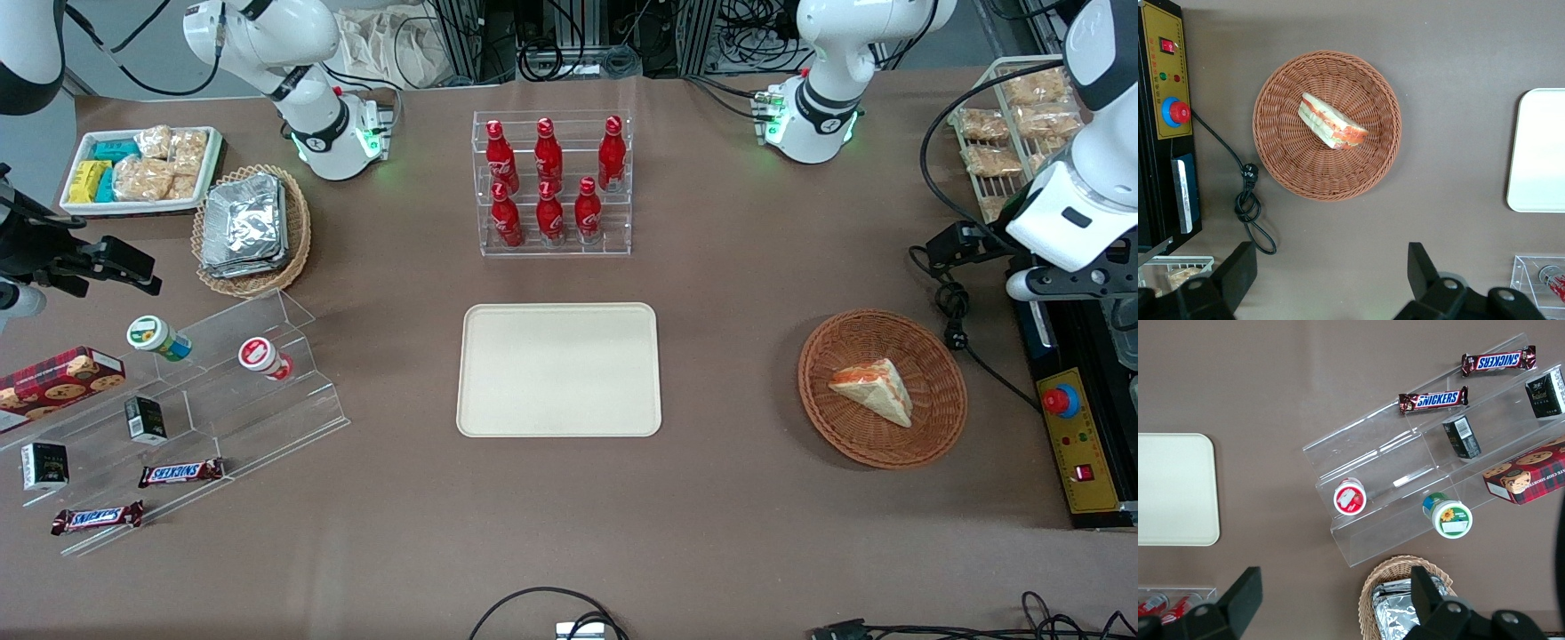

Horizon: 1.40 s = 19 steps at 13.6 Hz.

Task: Place sandwich from basket to tray
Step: 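Move the left gripper down over the sandwich in the wicker basket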

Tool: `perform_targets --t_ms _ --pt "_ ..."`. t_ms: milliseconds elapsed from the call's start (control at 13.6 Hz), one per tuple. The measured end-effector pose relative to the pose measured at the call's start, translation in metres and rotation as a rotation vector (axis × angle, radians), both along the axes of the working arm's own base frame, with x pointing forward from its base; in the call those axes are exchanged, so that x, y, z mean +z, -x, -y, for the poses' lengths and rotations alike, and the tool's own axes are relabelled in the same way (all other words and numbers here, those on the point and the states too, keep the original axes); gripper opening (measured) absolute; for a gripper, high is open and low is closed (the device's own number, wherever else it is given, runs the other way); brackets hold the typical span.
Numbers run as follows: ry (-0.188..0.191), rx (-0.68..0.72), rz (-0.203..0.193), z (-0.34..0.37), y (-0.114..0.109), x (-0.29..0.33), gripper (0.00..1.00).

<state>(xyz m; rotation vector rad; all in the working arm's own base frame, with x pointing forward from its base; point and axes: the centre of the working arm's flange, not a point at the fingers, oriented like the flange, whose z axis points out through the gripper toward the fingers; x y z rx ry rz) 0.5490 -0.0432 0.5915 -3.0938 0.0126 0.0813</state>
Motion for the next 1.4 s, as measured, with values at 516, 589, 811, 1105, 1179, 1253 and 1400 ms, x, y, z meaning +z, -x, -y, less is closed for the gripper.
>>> perform_targets --t_ms 516,589,811,1105,1179,1253,1400 --pt "-0.001 0.037 -0.022 -0.009 -0.003 -0.011 1.0" --pt "-0.002 0.079 -0.031 -0.012 -0.005 -0.02 1.0" --pt "-0.005 0.233 -0.005 -0.014 -0.02 -0.062 1.0" --pt "-0.019 0.468 0.006 -0.028 -0.023 -0.14 1.0" --pt "-0.032 0.52 0.003 -0.031 -0.023 -0.163 1.0" --pt "-0.043 0.585 0.009 -0.033 -0.023 -0.187 1.0" --pt "-0.057 0.703 0.028 -0.032 -0.025 -0.233 1.0"
